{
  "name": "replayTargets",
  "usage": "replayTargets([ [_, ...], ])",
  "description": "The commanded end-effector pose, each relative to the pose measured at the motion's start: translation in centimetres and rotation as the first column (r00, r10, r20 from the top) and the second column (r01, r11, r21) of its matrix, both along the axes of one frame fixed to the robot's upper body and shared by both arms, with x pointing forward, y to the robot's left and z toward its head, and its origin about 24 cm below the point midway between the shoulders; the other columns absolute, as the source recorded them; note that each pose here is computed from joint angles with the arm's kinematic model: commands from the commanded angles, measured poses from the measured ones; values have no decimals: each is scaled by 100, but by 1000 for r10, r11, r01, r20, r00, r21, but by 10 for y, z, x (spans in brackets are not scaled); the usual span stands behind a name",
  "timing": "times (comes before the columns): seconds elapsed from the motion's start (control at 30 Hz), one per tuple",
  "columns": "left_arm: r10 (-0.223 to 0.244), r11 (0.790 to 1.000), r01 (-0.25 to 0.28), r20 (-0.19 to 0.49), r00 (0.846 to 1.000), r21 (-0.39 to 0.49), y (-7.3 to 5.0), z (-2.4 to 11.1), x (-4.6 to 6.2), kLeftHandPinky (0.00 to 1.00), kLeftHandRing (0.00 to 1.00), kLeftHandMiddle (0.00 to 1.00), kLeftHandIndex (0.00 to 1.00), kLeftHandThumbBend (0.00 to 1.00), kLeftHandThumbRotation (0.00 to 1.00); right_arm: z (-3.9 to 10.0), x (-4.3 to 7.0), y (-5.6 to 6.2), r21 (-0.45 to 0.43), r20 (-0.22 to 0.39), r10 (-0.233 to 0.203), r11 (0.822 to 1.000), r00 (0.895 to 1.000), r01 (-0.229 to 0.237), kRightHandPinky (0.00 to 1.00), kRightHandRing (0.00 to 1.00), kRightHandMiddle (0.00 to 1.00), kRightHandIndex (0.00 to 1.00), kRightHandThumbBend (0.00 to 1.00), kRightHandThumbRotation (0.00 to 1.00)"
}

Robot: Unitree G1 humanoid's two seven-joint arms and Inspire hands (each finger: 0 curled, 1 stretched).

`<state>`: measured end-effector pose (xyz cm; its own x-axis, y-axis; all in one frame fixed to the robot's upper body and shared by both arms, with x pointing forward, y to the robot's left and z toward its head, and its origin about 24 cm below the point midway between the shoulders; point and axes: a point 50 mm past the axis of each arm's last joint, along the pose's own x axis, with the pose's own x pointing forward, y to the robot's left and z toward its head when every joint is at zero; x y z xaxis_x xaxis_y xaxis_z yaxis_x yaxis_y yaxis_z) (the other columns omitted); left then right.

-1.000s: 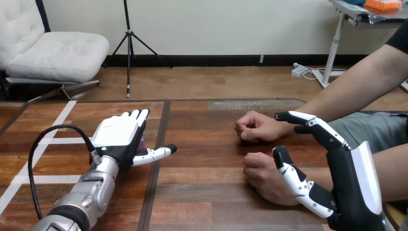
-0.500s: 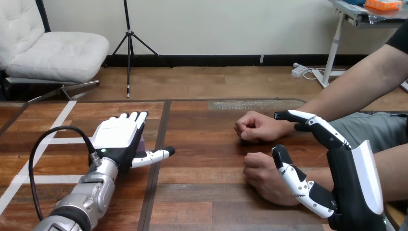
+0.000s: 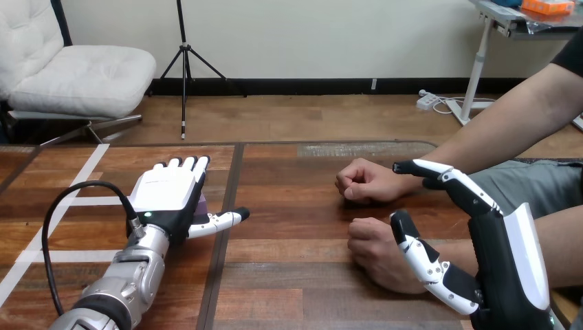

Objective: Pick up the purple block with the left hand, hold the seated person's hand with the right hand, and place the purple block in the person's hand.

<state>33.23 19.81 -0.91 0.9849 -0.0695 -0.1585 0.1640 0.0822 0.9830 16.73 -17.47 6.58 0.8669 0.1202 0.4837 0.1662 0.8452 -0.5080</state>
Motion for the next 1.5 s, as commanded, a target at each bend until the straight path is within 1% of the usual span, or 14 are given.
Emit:
replayTargets([
  [0.0, -16, 1000, 15, 53, 998, 14, -5, 9, 7, 100, 100, 100, 100, 68, 100, 15, 4, -1, -19, 75, 18, 1000, 997, -17, 73, 77, 75, 71, 36, 47],
  [0.3, -10, 1000, 9, 61, 998, 14, -6, 8, 7, 100, 100, 100, 100, 68, 100, 15, 4, -1, -23, 74, 18, 1000, 997, -16, 73, 77, 75, 71, 36, 47],
  [0.43, -7, 1000, 6, 74, 997, 4, -6, 8, 6, 100, 100, 100, 100, 66, 99, 15, 4, -1, -24, 75, 19, 1000, 997, -18, 74, 77, 75, 71, 36, 47],
  [0.83, -5, 1000, 4, 71, 997, 3, -8, 8, 6, 98, 99, 99, 99, 63, 98, 15, 4, 0, -20, 71, 24, 1000, 997, -23, 74, 77, 75, 72, 36, 46],
  [1.03, -2, 1000, 3, 72, 997, -6, -8, 8, 6, 97, 98, 99, 99, 61, 95, 15, 4, 0, -21, 69, 26, 999, 997, -25, 74, 77, 75, 72, 36, 46],
  [1.3, 0, 1000, 1, 80, 997, -4, -9, 8, 6, 94, 95, 97, 97, 58, 88, 16, 5, 0, -30, 76, 26, 999, 997, -24, 74, 77, 75, 72, 35, 46],
  [1.47, 9, 1000, -9, 67, 998, -8, -9, 8, 7, 94, 95, 97, 97, 57, 86, 16, 4, 0, -27, 75, 24, 999, 997, -22, 74, 77, 75, 72, 35, 46],
])
